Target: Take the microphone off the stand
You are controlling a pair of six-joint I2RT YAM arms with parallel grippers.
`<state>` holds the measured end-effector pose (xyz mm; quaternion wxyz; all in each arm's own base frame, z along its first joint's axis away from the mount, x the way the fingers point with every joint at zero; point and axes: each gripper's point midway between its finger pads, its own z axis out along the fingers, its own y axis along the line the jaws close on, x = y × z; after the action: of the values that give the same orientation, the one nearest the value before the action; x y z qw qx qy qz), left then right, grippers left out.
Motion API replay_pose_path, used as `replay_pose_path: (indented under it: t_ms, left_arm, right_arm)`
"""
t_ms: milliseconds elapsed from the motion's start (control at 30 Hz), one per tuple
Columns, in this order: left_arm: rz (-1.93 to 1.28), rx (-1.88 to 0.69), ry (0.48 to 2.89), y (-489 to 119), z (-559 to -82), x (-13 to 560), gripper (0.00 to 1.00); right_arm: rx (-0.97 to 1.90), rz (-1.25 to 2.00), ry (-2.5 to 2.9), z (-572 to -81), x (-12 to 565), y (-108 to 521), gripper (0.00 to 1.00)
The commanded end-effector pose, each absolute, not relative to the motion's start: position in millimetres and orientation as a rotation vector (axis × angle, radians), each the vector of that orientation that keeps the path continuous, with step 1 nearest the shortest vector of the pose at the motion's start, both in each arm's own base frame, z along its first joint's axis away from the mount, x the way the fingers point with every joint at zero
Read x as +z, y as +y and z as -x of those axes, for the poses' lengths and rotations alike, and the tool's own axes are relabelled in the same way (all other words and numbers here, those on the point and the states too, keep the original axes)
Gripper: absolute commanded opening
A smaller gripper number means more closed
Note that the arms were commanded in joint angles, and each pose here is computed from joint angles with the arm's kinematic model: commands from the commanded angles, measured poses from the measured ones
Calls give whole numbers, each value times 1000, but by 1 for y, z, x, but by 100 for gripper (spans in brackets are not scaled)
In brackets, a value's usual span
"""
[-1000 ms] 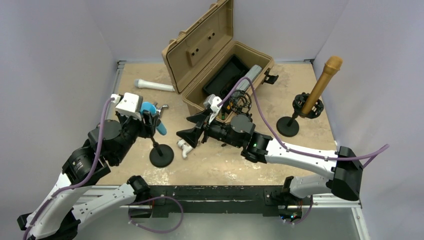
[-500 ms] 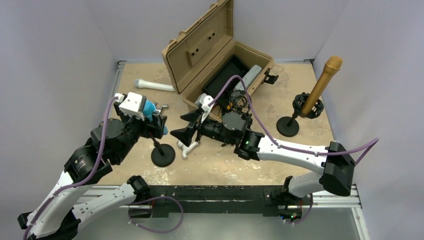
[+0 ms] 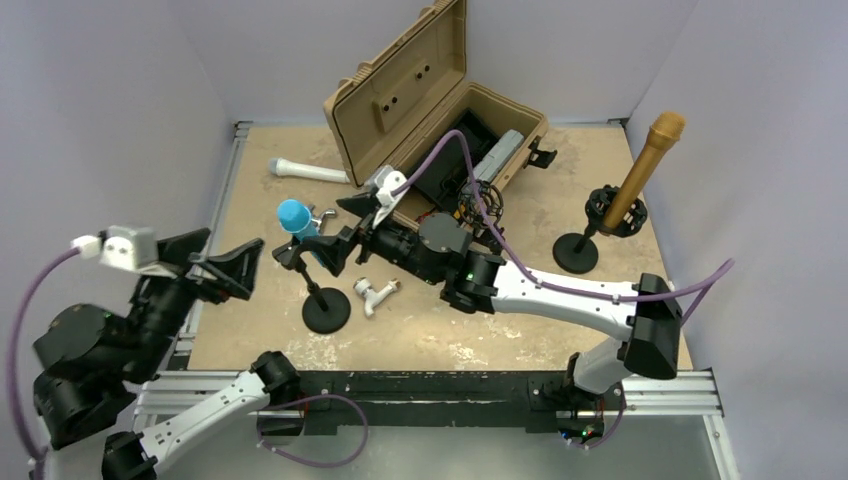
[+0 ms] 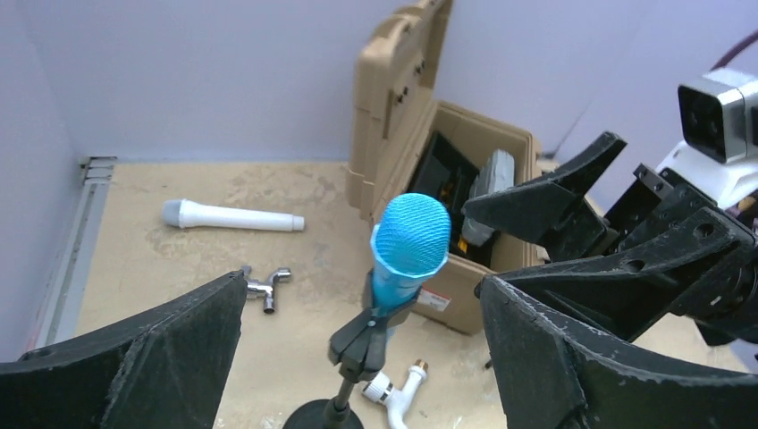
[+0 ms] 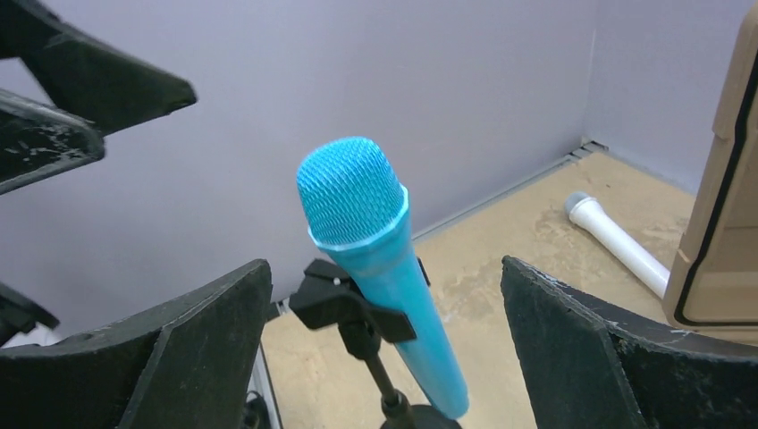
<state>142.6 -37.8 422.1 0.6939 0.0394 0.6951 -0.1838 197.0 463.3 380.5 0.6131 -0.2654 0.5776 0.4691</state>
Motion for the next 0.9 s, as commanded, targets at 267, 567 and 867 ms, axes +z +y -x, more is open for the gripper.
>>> replay_pose_path:
  t_ms: [267,567,867]
  left_arm:
    - [79,-383,1575,8,-121,379,100]
    - [75,-338,1680,0,-128,340,96]
    - [-45,-337,1804,-31,-137,319,100]
  right_arm:
    - [869,420,1386,-220,412,495,99]
    - [817,502,1390,-223,400,518,77]
    - [795,595,1348,-218,398,521,8]
